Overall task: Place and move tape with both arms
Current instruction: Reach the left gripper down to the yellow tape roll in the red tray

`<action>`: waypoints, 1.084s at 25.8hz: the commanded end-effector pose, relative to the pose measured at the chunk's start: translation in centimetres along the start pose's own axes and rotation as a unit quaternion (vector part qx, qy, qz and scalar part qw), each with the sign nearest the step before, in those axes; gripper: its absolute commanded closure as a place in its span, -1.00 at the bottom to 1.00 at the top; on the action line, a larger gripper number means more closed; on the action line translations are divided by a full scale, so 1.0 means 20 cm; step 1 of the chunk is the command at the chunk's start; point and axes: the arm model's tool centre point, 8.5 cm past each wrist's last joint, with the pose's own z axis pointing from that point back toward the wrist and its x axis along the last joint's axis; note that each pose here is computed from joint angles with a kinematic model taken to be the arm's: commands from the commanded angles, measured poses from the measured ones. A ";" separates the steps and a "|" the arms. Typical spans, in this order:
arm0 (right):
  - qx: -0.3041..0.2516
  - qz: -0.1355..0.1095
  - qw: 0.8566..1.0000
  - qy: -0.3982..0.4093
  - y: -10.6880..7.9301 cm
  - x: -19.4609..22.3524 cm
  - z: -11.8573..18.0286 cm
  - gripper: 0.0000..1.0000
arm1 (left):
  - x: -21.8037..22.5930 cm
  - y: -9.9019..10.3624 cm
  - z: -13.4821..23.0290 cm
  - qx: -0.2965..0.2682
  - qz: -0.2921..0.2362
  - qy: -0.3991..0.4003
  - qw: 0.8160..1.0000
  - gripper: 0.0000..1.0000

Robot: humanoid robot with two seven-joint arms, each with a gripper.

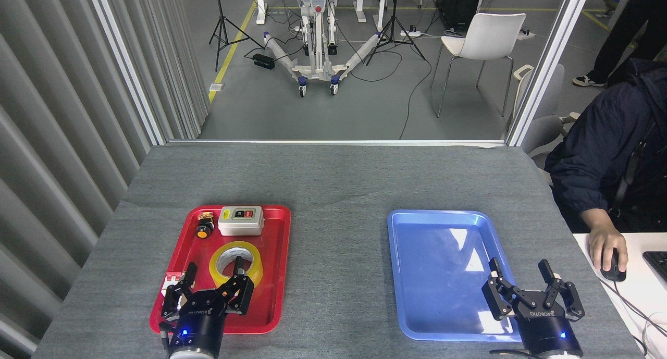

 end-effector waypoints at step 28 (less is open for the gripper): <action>0.006 0.002 1.000 0.007 0.03 -0.04 0.04 -1.00 | -0.08 0.00 -0.48 -0.269 -0.031 0.047 0.961 -1.00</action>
